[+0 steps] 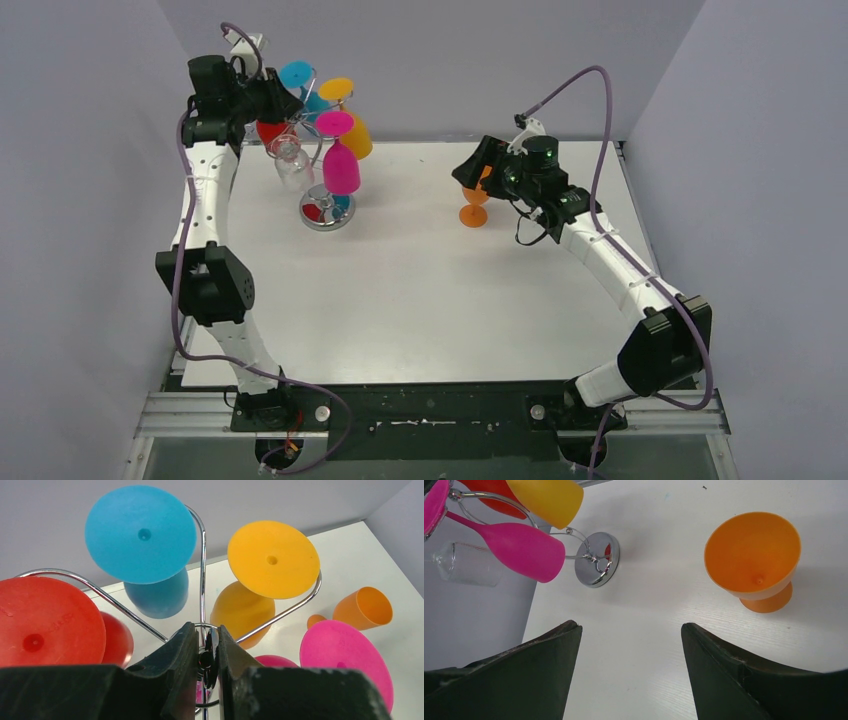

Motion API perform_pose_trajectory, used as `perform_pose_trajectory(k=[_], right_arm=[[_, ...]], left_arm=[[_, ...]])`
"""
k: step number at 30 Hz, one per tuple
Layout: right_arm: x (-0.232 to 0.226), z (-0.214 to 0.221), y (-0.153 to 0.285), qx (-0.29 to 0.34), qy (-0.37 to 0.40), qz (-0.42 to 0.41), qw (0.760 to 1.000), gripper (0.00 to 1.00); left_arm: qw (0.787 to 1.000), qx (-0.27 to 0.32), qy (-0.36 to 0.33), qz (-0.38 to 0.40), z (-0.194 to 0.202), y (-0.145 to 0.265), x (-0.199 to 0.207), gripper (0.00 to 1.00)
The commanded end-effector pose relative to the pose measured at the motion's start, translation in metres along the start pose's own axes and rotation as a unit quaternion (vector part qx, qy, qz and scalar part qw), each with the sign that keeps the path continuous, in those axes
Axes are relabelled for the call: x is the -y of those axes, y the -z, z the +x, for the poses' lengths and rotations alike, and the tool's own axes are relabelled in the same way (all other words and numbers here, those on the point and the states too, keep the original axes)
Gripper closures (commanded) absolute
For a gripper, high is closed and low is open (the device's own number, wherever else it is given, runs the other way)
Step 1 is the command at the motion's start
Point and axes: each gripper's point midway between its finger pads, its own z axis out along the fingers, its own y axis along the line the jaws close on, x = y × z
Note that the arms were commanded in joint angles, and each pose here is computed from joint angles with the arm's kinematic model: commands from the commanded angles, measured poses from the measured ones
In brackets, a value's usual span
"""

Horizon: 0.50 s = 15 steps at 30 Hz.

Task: Take the wine glass off the wine glass rack
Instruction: Adjust the wine rack at the center of the board.

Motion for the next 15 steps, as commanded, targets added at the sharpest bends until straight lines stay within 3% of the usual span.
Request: perform_pose_trajectory(k=[1,15], right_arm=[[-0.015,-0.022,-0.001,0.024,-0.003,-0.024,0.999,0.25],[-0.019,-0.022,0.001,0.022,-0.007,-0.033,0.999,0.25]], left_arm=[[0.99,0.073,-0.022,0.115,-0.068,0.034,0.077,1.0],[0.986,0.042,-0.03,0.161,-0.059,0.038,0.124,1.0]])
